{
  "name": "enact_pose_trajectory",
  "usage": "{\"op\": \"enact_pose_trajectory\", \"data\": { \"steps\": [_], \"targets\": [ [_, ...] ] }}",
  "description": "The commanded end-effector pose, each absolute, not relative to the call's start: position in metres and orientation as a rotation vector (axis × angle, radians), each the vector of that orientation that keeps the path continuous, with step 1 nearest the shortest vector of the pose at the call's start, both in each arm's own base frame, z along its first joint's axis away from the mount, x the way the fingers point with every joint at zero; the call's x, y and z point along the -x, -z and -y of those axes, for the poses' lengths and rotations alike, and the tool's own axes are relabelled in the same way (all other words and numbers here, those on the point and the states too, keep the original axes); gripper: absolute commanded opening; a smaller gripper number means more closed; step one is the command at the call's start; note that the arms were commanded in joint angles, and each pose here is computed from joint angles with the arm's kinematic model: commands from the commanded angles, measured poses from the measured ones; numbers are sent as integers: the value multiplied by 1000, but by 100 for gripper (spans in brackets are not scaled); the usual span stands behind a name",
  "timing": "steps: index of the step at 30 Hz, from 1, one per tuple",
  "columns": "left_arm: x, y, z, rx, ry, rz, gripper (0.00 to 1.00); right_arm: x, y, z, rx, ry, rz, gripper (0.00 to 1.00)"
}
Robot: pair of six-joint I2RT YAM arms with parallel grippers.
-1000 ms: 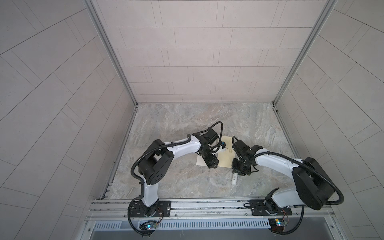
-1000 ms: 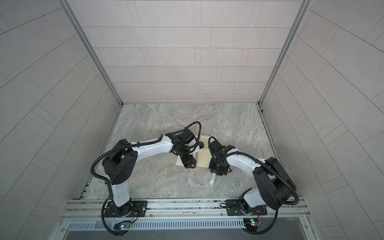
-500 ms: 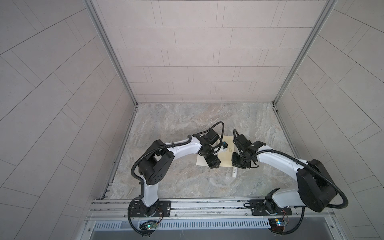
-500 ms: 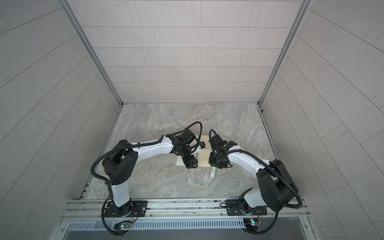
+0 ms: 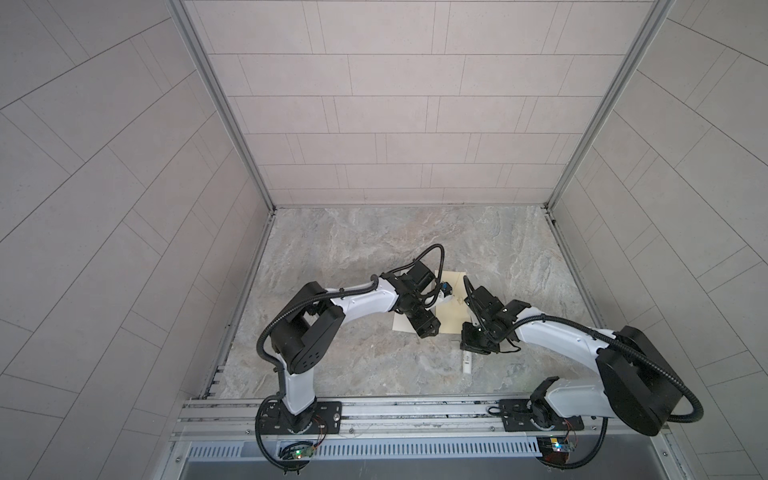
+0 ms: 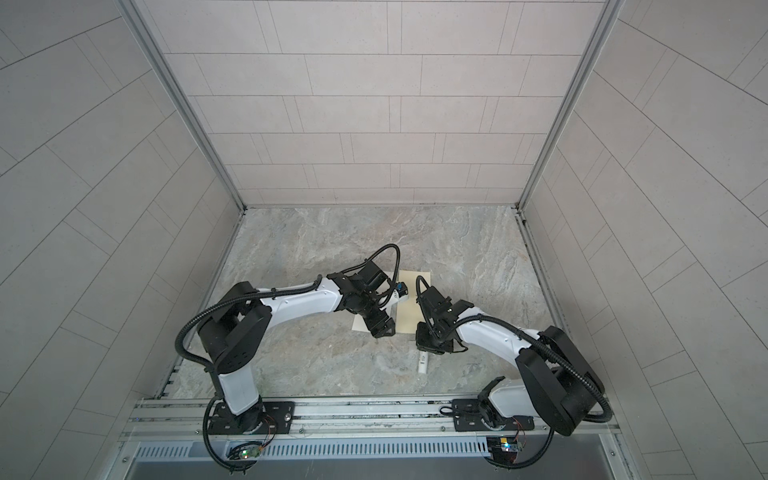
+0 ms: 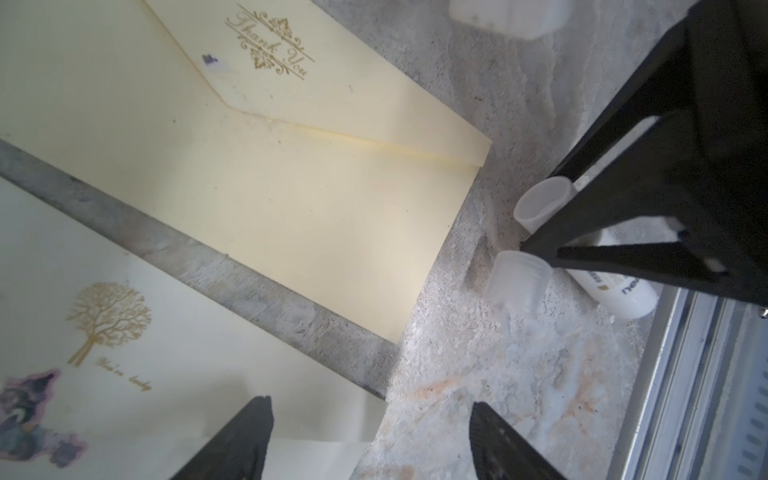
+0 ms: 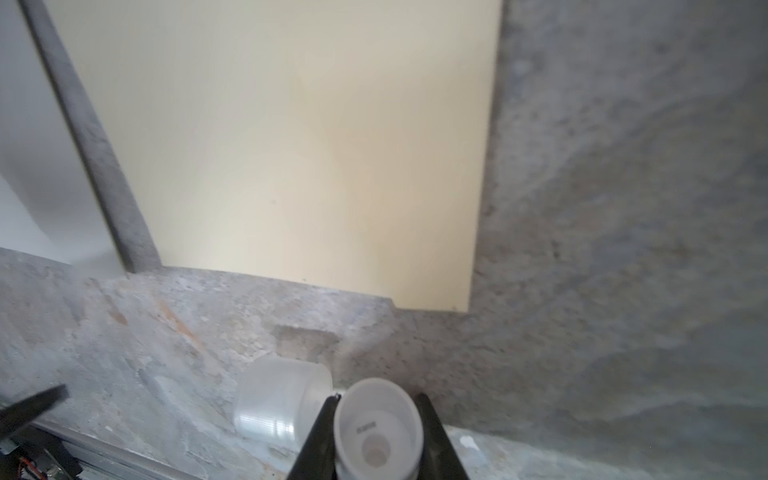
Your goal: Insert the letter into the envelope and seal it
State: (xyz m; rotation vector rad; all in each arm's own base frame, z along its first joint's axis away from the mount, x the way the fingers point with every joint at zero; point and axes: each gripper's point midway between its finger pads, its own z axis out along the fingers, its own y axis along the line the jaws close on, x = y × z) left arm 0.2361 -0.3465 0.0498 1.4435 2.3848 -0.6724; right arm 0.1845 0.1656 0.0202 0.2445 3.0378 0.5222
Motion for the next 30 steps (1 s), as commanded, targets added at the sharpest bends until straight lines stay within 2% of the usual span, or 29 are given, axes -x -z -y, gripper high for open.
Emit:
{"op": "enact_pose_trajectory", "data": {
  "steps": [1,7,13,16,21,25,30],
  "targets": [
    [-238,-57,348,-1442,668,-2355,81,-201,-26,-177,-179,-574,-2999,0],
    [-239,-56,350,-1444,675,-2365,80,-237,-42,-196,-180,-741,-2955,0],
    [-236,-54,351,-1481,691,-2370,78,-272,-58,-209,-153,-764,-2924,0],
    [-235,-50,357,-1501,713,-2375,76,-289,-60,-186,-282,-700,-2910,0],
    [-233,-46,372,-1573,718,-2349,74,-304,-66,-116,-597,-613,-2848,0],
    [-228,-44,380,-1634,704,-2328,73,-294,-75,-70,-705,-541,-2817,0],
    [-222,-44,390,-1650,750,-2318,73,-273,-76,-52,-742,-524,-2826,0]
  ]
}}
